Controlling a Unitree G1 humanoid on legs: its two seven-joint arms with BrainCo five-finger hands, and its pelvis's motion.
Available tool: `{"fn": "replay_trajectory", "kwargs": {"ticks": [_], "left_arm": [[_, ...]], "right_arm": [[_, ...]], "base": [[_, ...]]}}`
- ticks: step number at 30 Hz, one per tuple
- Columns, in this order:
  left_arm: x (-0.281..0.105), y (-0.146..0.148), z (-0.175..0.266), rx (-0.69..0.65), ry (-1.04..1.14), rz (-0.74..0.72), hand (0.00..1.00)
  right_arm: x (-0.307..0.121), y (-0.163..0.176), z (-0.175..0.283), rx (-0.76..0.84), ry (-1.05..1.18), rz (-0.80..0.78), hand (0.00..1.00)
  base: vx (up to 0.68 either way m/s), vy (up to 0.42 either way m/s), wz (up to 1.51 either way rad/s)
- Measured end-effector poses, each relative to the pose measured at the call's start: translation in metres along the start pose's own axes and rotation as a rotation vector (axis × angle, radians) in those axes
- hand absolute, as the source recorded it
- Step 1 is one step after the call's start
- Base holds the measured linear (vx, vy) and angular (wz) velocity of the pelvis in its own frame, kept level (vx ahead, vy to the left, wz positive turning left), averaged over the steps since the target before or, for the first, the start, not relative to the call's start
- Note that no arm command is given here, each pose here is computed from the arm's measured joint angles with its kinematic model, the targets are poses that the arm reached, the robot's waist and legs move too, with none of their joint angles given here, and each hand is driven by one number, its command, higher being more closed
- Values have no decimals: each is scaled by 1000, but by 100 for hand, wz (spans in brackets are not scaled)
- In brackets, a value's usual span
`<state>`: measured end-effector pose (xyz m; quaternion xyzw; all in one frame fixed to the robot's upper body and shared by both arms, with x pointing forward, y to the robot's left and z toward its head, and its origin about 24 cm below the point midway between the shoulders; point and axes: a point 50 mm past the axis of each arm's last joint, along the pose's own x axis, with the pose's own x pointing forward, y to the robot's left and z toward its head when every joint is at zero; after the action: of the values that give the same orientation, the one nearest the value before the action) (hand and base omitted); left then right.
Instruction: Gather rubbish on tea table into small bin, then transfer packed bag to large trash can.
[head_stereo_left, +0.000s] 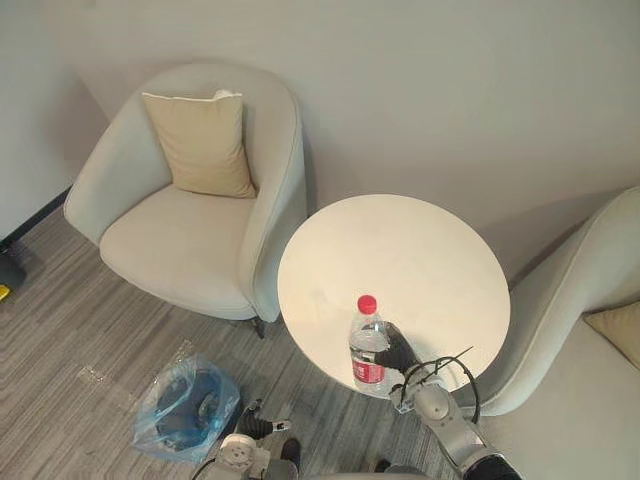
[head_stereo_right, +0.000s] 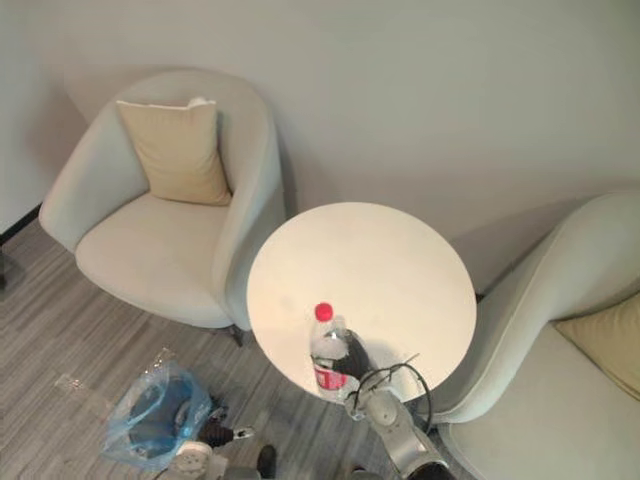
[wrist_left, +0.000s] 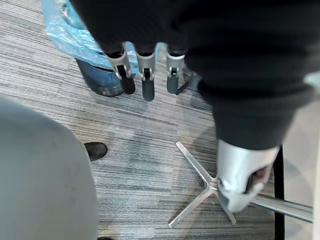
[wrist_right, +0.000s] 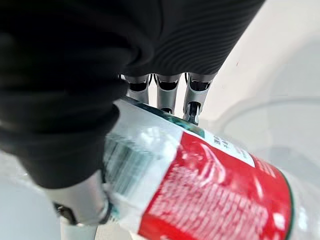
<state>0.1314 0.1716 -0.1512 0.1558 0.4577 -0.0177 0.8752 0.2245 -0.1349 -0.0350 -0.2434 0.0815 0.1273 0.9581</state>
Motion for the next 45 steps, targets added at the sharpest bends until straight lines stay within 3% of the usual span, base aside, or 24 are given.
{"fn": "replay_trajectory", "kwargs": {"ticks": [11,31,38,45], "left_arm": [[0,0,1,21,-6,-1,0],[-1,-4,-3,35,21,-11,0],[0,-14,16,11,-52,-21,0],[-3,-39,11,96,-27,-107,0]], "right_arm": [[-2,-40,27,49,-124,-198,100],[-39,-35,53,97,-242,-242,100],[-32,-53,106,59,-491,-320,100],[-29,-68,100,52,-465,-406,100]], "base": [[-10,2,-5],[-46,1,-8],[-117,-26,41],[-145,36,25]]}}
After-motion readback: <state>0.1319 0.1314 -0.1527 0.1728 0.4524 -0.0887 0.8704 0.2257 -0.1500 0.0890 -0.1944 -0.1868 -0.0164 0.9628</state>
